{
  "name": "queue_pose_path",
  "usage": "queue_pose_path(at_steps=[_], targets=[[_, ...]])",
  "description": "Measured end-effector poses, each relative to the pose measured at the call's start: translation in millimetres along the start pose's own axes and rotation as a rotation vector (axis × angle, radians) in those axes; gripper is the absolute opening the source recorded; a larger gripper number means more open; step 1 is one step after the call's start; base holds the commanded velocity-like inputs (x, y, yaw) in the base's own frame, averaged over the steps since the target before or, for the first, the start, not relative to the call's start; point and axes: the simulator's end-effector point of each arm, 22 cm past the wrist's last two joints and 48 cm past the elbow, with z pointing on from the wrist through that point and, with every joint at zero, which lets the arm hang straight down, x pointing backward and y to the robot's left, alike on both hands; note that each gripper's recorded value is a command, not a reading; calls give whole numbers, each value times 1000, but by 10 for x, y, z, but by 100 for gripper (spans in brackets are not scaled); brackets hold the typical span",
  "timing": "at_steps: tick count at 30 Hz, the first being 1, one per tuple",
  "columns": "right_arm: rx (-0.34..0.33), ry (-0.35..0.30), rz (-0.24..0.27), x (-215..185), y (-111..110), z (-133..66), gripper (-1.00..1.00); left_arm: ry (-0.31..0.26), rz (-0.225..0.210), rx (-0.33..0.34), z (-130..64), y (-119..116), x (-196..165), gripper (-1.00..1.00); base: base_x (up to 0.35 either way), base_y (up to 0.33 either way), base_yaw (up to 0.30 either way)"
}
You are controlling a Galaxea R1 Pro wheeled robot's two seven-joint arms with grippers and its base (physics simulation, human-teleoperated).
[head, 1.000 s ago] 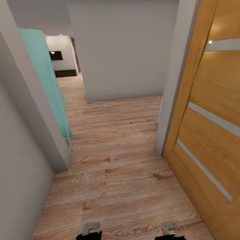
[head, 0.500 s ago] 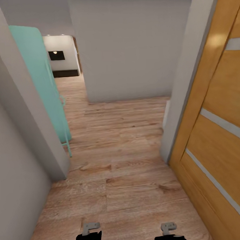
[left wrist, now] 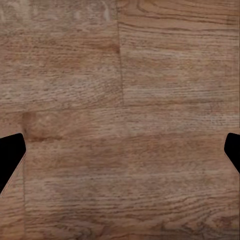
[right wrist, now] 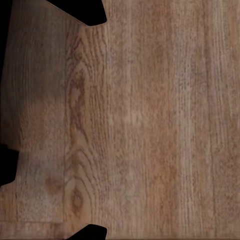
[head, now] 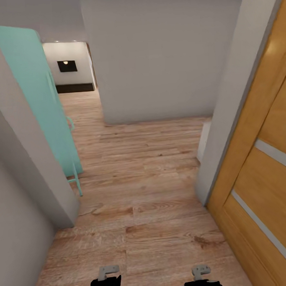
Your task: Move the two storage containers from the living room to the garage. In the garage, place one container on the floor and stack the other container on top of it (either order is fine).
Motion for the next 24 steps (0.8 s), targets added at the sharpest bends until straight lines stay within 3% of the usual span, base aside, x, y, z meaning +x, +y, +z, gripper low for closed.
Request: queue_pose_path(at_steps=[24], targets=[[4,0,2,0,-33,-2,100,0,0,0,0,0,0,100,343,11,31]])
